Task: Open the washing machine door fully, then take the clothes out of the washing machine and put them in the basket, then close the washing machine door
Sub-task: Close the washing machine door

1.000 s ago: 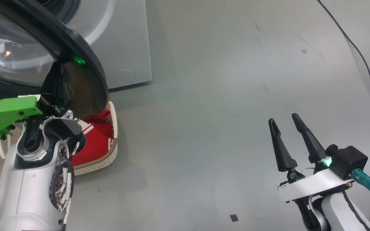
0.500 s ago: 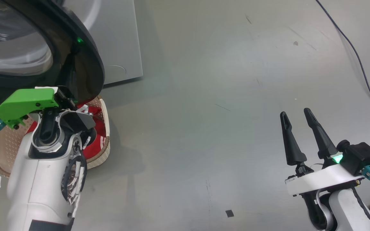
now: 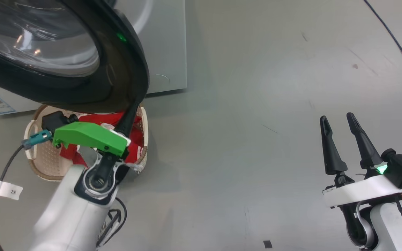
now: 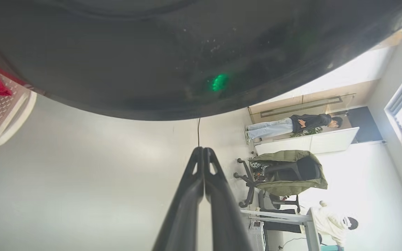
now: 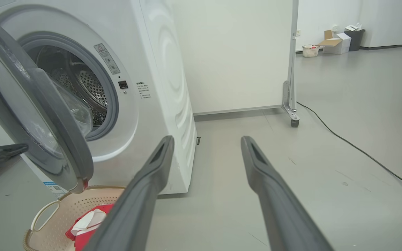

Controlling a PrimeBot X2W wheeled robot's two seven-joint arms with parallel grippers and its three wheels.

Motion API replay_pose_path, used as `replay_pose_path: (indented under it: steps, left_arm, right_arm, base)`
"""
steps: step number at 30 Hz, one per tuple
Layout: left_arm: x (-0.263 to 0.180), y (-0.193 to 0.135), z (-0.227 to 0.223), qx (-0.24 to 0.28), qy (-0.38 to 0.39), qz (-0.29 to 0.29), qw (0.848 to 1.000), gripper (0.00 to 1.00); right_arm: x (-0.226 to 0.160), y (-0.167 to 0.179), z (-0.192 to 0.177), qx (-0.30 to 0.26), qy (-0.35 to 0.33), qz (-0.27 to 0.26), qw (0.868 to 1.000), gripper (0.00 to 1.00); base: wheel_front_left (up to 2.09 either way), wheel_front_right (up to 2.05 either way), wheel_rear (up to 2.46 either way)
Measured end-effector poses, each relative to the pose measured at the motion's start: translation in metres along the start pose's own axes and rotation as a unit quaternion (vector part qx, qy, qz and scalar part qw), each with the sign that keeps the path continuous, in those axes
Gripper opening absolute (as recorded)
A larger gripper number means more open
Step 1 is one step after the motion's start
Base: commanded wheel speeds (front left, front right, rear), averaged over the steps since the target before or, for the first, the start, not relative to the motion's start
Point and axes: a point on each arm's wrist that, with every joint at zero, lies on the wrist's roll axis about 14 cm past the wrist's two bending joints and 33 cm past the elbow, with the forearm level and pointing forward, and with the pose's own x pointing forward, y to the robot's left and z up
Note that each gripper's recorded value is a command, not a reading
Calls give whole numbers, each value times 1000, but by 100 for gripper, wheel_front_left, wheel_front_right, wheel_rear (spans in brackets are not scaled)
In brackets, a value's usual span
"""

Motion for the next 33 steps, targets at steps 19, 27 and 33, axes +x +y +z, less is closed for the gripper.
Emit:
replay_pose_path:
  steps: [19, 27, 33]
  left_arm:
    - [-109, 6, 63, 354, -145, 28, 924, 0]
    - [-139, 2, 70, 401, -177, 41, 898, 0]
    - [-159, -6, 83, 422, -216, 52, 879, 0]
  right_arm:
    - [14, 65, 2, 4, -7, 108, 994, 100]
    - [12, 80, 4, 4, -11, 130, 991, 100]
    - [12, 93, 5, 8, -13, 148, 989, 100]
  base:
    - [0, 0, 0]
    - [0, 0, 0]
    - [0, 0, 0]
